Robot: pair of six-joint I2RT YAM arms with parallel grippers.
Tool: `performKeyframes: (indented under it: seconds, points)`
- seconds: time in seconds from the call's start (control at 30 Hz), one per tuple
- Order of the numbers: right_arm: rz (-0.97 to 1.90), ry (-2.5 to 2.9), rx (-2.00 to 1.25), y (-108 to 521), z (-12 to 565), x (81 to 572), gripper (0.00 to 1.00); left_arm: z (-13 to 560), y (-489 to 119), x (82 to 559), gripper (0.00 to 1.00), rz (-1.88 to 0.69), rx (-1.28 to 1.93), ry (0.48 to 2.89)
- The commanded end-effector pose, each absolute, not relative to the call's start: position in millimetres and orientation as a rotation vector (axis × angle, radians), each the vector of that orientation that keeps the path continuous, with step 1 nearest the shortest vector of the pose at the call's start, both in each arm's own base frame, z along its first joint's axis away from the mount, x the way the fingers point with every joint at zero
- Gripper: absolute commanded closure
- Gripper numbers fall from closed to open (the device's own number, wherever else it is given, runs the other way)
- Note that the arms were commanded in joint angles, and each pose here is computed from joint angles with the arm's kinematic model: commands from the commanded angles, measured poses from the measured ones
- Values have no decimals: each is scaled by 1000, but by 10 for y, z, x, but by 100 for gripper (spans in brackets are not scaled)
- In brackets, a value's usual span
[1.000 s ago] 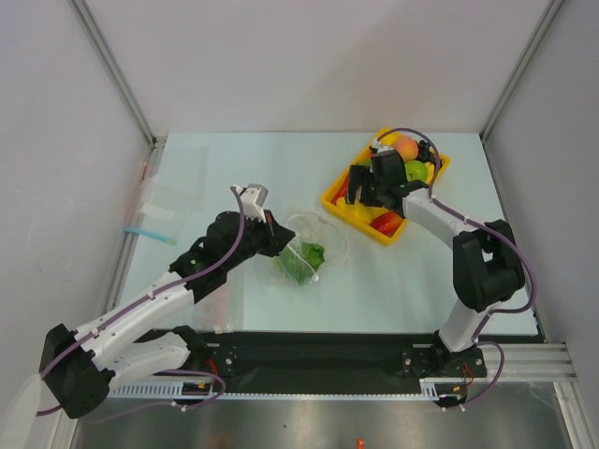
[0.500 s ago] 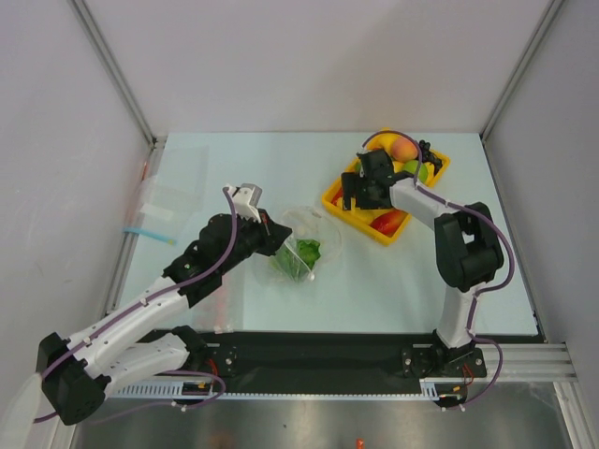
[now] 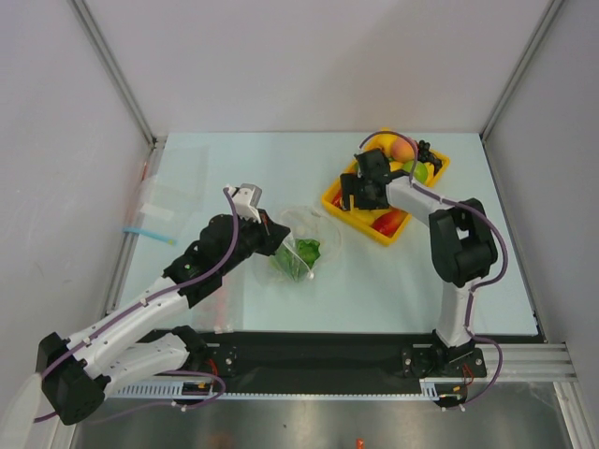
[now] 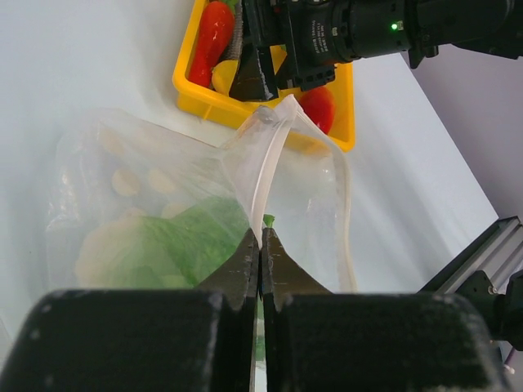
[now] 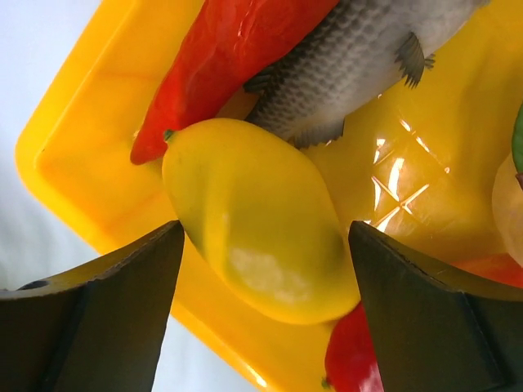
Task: Place the food in the zip-top bag and seal the zipper
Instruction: Pick up the fake fruit from the bin.
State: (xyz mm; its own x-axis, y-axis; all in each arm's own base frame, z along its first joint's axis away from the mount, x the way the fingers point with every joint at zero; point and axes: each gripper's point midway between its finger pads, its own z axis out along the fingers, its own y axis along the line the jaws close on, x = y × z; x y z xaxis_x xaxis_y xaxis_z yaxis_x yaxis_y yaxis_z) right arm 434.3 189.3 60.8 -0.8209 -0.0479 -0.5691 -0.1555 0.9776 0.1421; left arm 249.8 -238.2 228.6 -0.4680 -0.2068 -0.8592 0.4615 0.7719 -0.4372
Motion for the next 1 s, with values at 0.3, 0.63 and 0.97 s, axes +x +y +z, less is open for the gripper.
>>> performKeyframes:
  seconds: [0.3,0.63,0.97]
  points:
    - [251,2520,-171,1924,710,4243,44,2421,-2373,2540,100,-764,204,1858]
    - [298,2305,-78,1807,1369,4134,51,2408,-2393,2546,100,-754,217,1870]
    - [415,2079,-33,1755,1967,3910,52,2425,-2417,2544,100,-757,226,1881]
